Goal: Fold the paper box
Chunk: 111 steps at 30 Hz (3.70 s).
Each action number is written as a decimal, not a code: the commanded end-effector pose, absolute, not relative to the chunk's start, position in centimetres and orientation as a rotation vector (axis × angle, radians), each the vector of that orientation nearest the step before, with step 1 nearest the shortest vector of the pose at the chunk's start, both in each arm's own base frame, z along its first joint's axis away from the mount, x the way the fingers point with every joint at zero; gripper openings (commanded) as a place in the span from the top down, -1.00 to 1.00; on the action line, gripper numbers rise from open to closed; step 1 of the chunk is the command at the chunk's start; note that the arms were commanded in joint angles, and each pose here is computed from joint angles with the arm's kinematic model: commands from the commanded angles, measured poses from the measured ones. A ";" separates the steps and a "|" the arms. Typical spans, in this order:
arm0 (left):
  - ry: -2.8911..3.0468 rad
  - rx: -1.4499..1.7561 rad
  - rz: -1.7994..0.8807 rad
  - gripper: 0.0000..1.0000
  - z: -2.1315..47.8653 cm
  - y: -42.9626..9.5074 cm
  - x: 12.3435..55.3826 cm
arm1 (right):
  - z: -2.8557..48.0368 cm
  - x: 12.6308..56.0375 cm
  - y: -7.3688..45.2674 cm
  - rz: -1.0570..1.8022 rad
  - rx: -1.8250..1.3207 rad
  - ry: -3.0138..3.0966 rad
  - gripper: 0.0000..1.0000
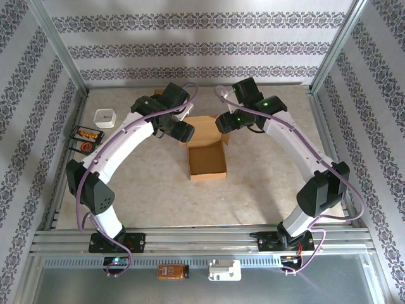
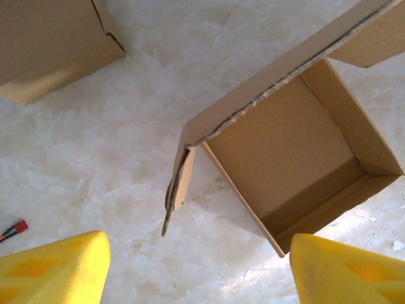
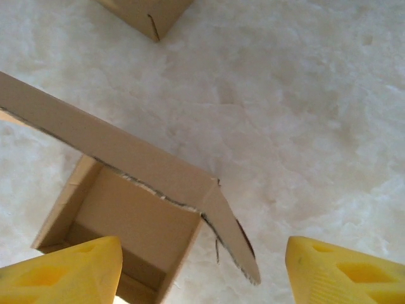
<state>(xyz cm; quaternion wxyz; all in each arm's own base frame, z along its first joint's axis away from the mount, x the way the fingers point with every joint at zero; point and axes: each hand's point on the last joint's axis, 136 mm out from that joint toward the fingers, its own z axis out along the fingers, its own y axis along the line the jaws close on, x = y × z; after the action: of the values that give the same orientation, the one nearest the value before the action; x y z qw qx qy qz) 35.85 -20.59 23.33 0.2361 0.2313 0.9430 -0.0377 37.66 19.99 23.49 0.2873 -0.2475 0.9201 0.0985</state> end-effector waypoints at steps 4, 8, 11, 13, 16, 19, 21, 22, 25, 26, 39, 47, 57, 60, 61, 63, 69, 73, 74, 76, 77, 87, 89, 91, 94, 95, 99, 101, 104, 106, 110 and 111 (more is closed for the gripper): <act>2.524 0.648 -0.072 -0.28 23.7 -21.3 37.9 | 21.9 38.4 20.1 0.156 -0.713 2.465 -0.18; 2.551 0.682 -0.100 -0.18 22.7 -22.1 38.1 | 20.9 38.7 20.6 0.127 -0.732 2.473 -0.05; 2.566 0.688 -0.100 -0.11 22.0 -22.3 38.3 | 20.5 38.6 20.9 0.102 -0.759 2.468 0.00; 2.577 0.687 -0.100 -0.01 21.7 -22.4 38.5 | 20.1 38.5 21.1 0.087 -0.763 2.470 0.06; 2.594 0.683 -0.116 0.22 21.2 -22.7 38.4 | 19.8 38.5 21.0 0.070 -0.738 2.468 0.15; 2.613 0.667 -0.143 0.43 20.8 -23.0 38.2 | 19.7 38.6 20.8 0.059 -0.669 2.462 0.23; 2.619 0.652 -0.158 0.54 20.7 -23.1 38.1 | 19.7 38.5 20.9 0.085 -0.611 2.456 0.30; 2.623 0.640 -0.162 0.58 20.6 -23.1 38.1 | 19.7 38.5 21.0 0.105 -0.580 2.454 0.35; 2.629 0.586 -0.167 0.63 20.4 -23.0 38.2 | 19.8 38.6 20.8 0.145 -0.449 2.449 0.50; 2.627 0.567 -0.171 0.64 20.4 -23.1 38.3 | 19.8 38.6 20.8 0.157 -0.412 2.450 0.52; 2.534 0.129 -0.312 0.77 21.1 -24.2 41.5 | 20.6 39.5 22.1 0.432 0.030 2.385 0.67; 2.496 0.073 -0.425 0.77 21.0 -25.0 41.1 | 20.6 39.5 22.0 0.464 0.087 2.362 0.68; 2.494 0.047 -0.475 0.74 19.4 -25.0 39.4 | 19.6 38.0 21.2 0.372 -0.016 2.301 0.63; 2.509 0.038 -0.471 0.73 18.8 -24.7 38.7 | 19.6 37.4 21.2 0.365 -0.035 2.292 0.62; 2.513 0.035 -0.473 0.72 18.6 -24.7 38.5 | 19.5 37.1 21.2 0.362 -0.038 2.289 0.62; 2.516 0.031 -0.476 0.69 18.3 -24.7 38.0 | 19.0 36.6 21.3 0.358 -0.051 2.281 0.62; 2.537 0.028 -0.481 0.63 16.8 -24.9 36.0 | 17.6 35.0 21.4 0.352 -0.065 2.271 0.52; 2.558 0.018 -0.483 0.55 15.3 -24.9 34.8 | 17.2 34.0 21.2 0.355 -0.069 2.245 0.50; 2.564 0.010 -0.485 0.54 14.9 -24.8 34.5 | 17.0 33.7 21.1 0.354 -0.065 2.241 0.50; 2.565 0.003 -0.495 0.50 14.6 -24.8 34.1 | 16.8 33.3 20.9 0.356 -0.065 2.236 0.44; 2.562 0.000 -0.502 0.48 14.6 -24.8 34.0 | 16.7 33.0 20.8 0.355 -0.064 2.236 0.42; 2.508 0.011 -0.554 -0.09 16.6 -25.2 32.8 | 17.5 31.2 20.7 0.393 -0.100 2.222 -0.01; 2.498 0.014 -0.566 -0.21 17.1 -25.3 32.4 | 17.7 30.9 20.5 0.398 -0.098 2.223 -0.14; 2.484 0.020 -0.579 -0.30 17.7 -25.3 32.0 | 18.3 30.6 20.4 0.414 -0.101 2.217 -0.26; 2.453 0.033 -0.592 -0.33 19.0 -25.2 31.1 | 19.8 29.9 20.7 0.469 -0.126 2.200 -0.36; 2.438 0.038 -0.597 -0.34 19.7 -25.1 30.8 | 20.5 29.6 20.8 0.489 -0.130 2.191 -0.38; 2.375 0.016 -0.588 -0.33 22.5 -23.9 30.1 | 23.5 28.4 21.1 0.588 -0.155 2.131 -0.42; 2.327 0.001 -0.582 -0.30 24.4 -23.3 30.2 | 25.5 28.2 21.0 0.622 -0.140 2.093 -0.43; 2.259 -0.012 -0.591 -0.29 27.1 -22.9 31.1 | 28.0 28.5 20.5 0.650 -0.076 2.066 -0.42; 2.249 -0.021 -0.625 -0.29 28.1 -22.9 32.3 | 28.9 29.3 20.0 0.686 0.005 2.087 -0.39; 2.279 -0.064 -0.716 -0.32 28.9 -22.8 35.3 | 28.9 31.1 19.9 0.835 0.165 2.202 -0.32; 2.290 -0.066 -0.732 -0.32 28.8 -22.8 35.9 | 28.7 31.5 19.9 0.856 0.195 2.234 -0.30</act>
<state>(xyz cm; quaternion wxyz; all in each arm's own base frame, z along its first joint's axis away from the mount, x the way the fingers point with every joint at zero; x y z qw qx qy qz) 34.76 -22.75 29.24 0.3898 -0.0273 0.8805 -0.2684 31.62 19.28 30.06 0.4435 0.0368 0.8455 0.2951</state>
